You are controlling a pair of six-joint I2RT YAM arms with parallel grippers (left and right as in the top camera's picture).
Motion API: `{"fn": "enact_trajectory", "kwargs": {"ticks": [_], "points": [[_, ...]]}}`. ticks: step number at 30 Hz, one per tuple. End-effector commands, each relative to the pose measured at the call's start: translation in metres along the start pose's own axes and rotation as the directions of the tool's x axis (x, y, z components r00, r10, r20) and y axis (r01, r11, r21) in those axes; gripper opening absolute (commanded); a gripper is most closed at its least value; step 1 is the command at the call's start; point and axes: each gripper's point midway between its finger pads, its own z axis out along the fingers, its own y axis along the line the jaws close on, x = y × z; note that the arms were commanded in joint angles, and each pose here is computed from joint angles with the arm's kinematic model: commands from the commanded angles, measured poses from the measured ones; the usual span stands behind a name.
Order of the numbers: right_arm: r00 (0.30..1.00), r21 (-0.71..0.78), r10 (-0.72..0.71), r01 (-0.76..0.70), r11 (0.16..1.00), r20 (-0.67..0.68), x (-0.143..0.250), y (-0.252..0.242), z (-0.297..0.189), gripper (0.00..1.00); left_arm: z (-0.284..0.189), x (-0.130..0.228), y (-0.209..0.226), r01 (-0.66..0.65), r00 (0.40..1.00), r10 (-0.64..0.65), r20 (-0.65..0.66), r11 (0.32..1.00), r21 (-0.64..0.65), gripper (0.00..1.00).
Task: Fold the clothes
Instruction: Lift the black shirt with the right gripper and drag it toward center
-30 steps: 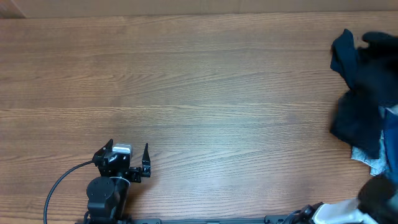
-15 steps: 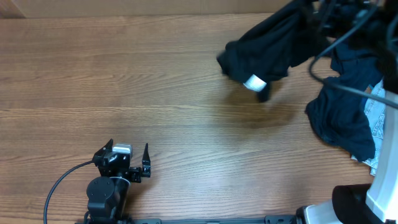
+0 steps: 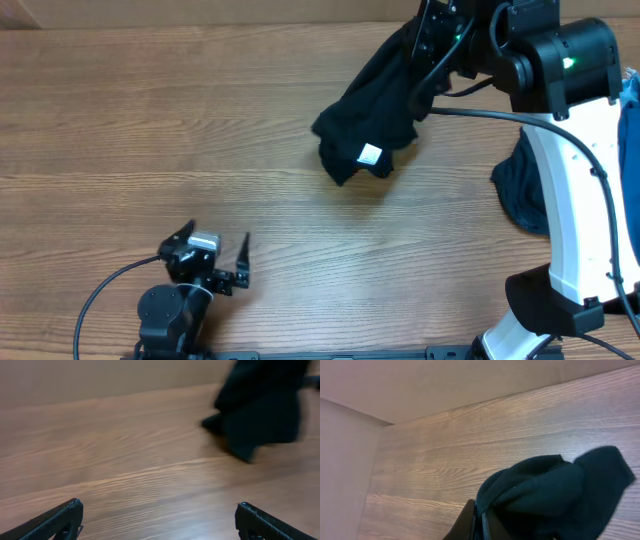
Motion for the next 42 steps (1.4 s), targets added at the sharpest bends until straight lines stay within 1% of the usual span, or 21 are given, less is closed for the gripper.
{"fn": "enact_trajectory", "kwargs": {"ticks": [1,2,4,5,7,9,10,12,15,17,19,21,23,25,28,30,32,35,37,40,42], "points": [[0.995,0.020,0.079,-0.080,0.997,0.057,-0.009,-0.001,-0.010,0.04,-0.008,-0.003,-0.053,0.062,0.998,-0.066,0.002,0.949,0.310,1.00],[0.993,0.033,0.083,-0.086,0.996,0.085,-0.014,-0.003,-0.011,0.04,-0.008,-0.007,-0.053,0.129,0.991,-0.134,-0.005,0.942,0.309,1.00],[0.965,0.161,0.062,-0.105,0.981,0.253,-0.045,-0.025,-0.018,0.04,-0.011,-0.027,-0.053,0.188,0.976,-0.212,0.041,0.929,0.319,1.00],[0.941,0.241,0.052,-0.139,0.961,0.335,-0.061,-0.043,-0.027,0.04,-0.014,-0.042,-0.052,0.181,0.971,-0.221,0.088,0.927,0.328,1.00],[0.911,0.344,0.043,-0.198,0.918,0.410,-0.077,-0.078,-0.044,0.04,-0.026,-0.072,-0.052,0.140,0.963,-0.206,0.173,0.934,0.328,1.00],[0.896,0.365,0.080,-0.257,0.895,0.436,-0.085,-0.106,-0.056,0.04,-0.045,-0.108,-0.053,0.103,0.950,-0.191,0.246,0.938,0.330,1.00],[0.889,0.354,0.136,-0.309,0.883,0.437,-0.082,-0.115,-0.058,0.04,-0.053,-0.124,-0.051,0.096,0.944,-0.188,0.273,0.943,0.318,1.00],[0.913,0.266,0.210,-0.311,0.912,0.349,-0.069,-0.103,-0.047,0.04,-0.061,-0.150,-0.043,0.111,0.940,-0.190,0.285,0.956,0.272,1.00],[0.946,0.141,0.278,-0.303,0.943,0.169,-0.035,-0.062,-0.025,0.04,-0.057,-0.175,-0.027,0.167,0.959,-0.202,0.199,0.970,0.178,1.00],[0.963,0.134,0.263,-0.268,0.954,0.057,-0.004,-0.034,-0.004,0.04,-0.051,-0.190,-0.028,0.131,0.978,-0.157,0.140,0.975,0.177,1.00],[0.975,0.145,0.218,-0.210,0.967,-0.044,0.025,-0.012,0.024,0.04,-0.044,-0.199,-0.024,0.111,0.983,-0.131,0.125,0.981,0.157,1.00],[0.978,0.171,0.183,-0.164,0.972,-0.101,0.044,-0.002,0.053,0.04,-0.041,-0.201,-0.023,0.076,0.988,-0.094,0.122,0.986,0.150,1.00],[0.985,0.181,0.150,-0.132,0.974,-0.088,0.040,-0.002,0.065,0.04,-0.043,-0.205,-0.017,0.071,0.988,-0.086,0.130,0.991,0.116,1.00],[0.993,0.141,0.092,-0.081,0.987,-0.073,0.033,0.005,0.066,0.04,-0.043,-0.195,-0.018,0.082,0.992,-0.093,0.089,0.990,0.113,1.00],[0.993,0.033,-0.007,0.011,0.999,-0.120,0.038,0.023,0.067,0.04,-0.033,-0.159,-0.022,0.134,0.989,-0.124,-0.077,0.982,0.132,1.00],[0.988,-0.008,-0.083,0.082,0.997,-0.128,0.038,0.029,0.067,0.04,-0.030,-0.156,-0.035,0.171,0.982,-0.150,-0.113,0.963,0.207,1.00],[0.982,-0.004,-0.131,0.131,0.991,-0.133,0.040,0.027,0.067,0.06,-0.027,-0.154,-0.037,0.177,0.980,-0.151,-0.128,0.960,0.218,1.00],[0.976,-0.028,-0.177,0.174,0.984,-0.125,0.039,0.033,0.066,0.04,-0.025,-0.153,-0.036,0.180,0.979,-0.153,-0.135,0.959,0.217,1.00],[0.983,-0.074,-0.179,0.177,0.981,-0.028,0.017,0.049,0.056,0.04,-0.024,-0.153,-0.036,0.182,0.978,-0.154,-0.139,0.959,0.217,1.00],[0.992,-0.143,-0.087,0.100,0.985,0.095,-0.010,0.071,0.030,0.04,-0.017,-0.147,-0.035,0.262,0.956,-0.226,-0.185,0.944,0.200,1.00],[0.991,-0.187,0.002,0.024,0.982,0.135,-0.021,0.080,0.020,0.04,-0.010,-0.142,-0.034,0.281,0.947,-0.239,-0.216,0.940,0.192,1.00]]}}
